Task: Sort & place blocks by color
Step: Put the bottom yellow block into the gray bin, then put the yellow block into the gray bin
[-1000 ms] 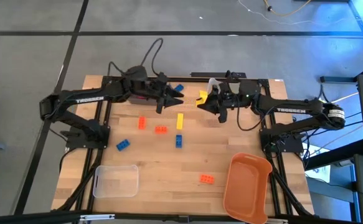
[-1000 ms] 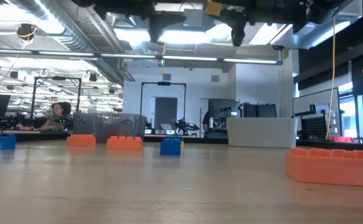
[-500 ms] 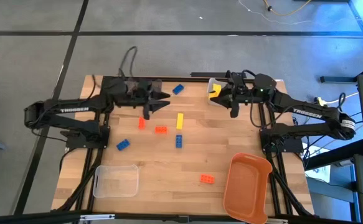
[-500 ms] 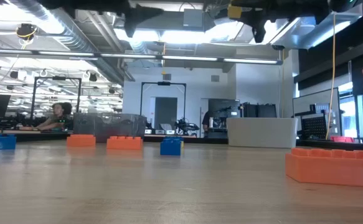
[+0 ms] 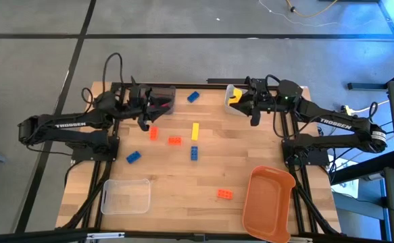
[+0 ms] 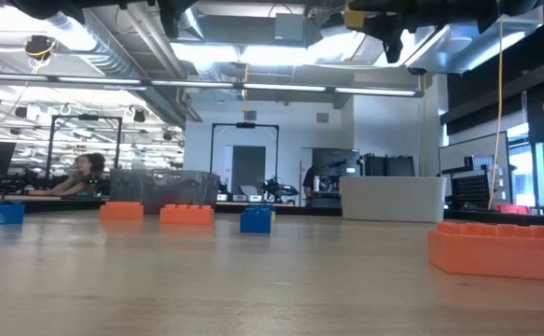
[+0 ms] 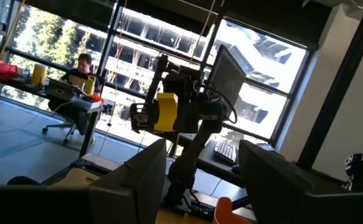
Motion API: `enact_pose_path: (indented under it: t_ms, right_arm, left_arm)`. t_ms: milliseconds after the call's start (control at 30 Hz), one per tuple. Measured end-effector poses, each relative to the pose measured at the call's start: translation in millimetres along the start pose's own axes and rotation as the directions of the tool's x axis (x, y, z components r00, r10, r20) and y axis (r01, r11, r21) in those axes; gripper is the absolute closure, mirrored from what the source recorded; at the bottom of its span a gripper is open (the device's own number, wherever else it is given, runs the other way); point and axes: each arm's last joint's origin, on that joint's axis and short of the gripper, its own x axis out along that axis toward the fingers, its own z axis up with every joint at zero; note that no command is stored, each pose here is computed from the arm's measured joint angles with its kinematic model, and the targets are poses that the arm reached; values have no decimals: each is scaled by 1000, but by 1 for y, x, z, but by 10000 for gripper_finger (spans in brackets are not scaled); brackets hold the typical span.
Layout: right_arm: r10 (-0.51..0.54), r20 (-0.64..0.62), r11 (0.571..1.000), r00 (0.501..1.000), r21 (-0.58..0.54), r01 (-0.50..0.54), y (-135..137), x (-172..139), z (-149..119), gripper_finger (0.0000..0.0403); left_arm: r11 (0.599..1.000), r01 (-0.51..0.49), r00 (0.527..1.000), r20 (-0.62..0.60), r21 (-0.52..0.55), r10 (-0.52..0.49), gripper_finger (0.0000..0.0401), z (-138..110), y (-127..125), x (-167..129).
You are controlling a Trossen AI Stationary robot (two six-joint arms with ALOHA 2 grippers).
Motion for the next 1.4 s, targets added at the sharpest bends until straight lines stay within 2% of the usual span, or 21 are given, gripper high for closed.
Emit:
enact_pose_path:
  t_ms: [100,200,267,333,400,467,533,633,667,733,867,1133,1300,1400]
  right_arm:
    - [-14,5,1000,1000,26,14,0,0,0,271]
    - [-98,24,991,995,91,96,-3,1,0,271]
    - [-202,-19,970,979,134,202,-9,2,2,271]
    - [-333,-147,926,931,137,352,-19,1,8,271]
    - [-454,-312,863,835,77,498,-31,2,10,271]
    - [-540,-474,791,695,-3,612,-48,3,7,271]
    - [-572,-596,736,563,-69,674,-66,5,-1,271]
    - [-601,-712,649,363,-169,741,-96,7,-21,271]
    - [-606,-731,622,313,-190,760,-106,9,-28,271]
    - [-598,-761,587,251,-203,784,-124,11,-37,271]
    - [-553,-805,557,217,-163,814,-144,17,-52,271]
    - [-497,-850,528,172,-139,838,-155,25,-69,269]
    - [-492,-854,529,170,-137,838,-156,26,-71,208]
    - [-492,-854,531,170,-139,836,-156,26,-71,187]
  left_arm:
    - [1000,0,1000,0,0,0,211,0,0,0]
    - [1000,-1,1000,-1,-1,1,211,0,0,0]
    - [1000,-1,1000,-1,-1,1,211,0,0,0]
    - [1000,-13,1000,4,-1,13,211,0,0,0]
    - [1000,-26,1000,10,-2,26,211,0,1,0]
    - [1000,-26,1000,11,-2,26,211,0,1,0]
    - [1000,-26,1000,10,-2,26,211,0,1,0]
    - [1000,-26,1000,10,-2,26,211,0,1,0]
    - [1000,-27,1000,10,-2,27,211,0,1,0]
    - [1000,-26,1000,10,-2,26,211,0,1,0]
    - [1000,-26,1000,9,-2,26,211,0,1,0]
    - [1000,-26,1000,9,-2,26,211,0,1,0]
    - [1000,-27,1000,9,-1,27,211,0,1,0]
    - [1000,-27,1000,7,-1,27,211,0,1,0]
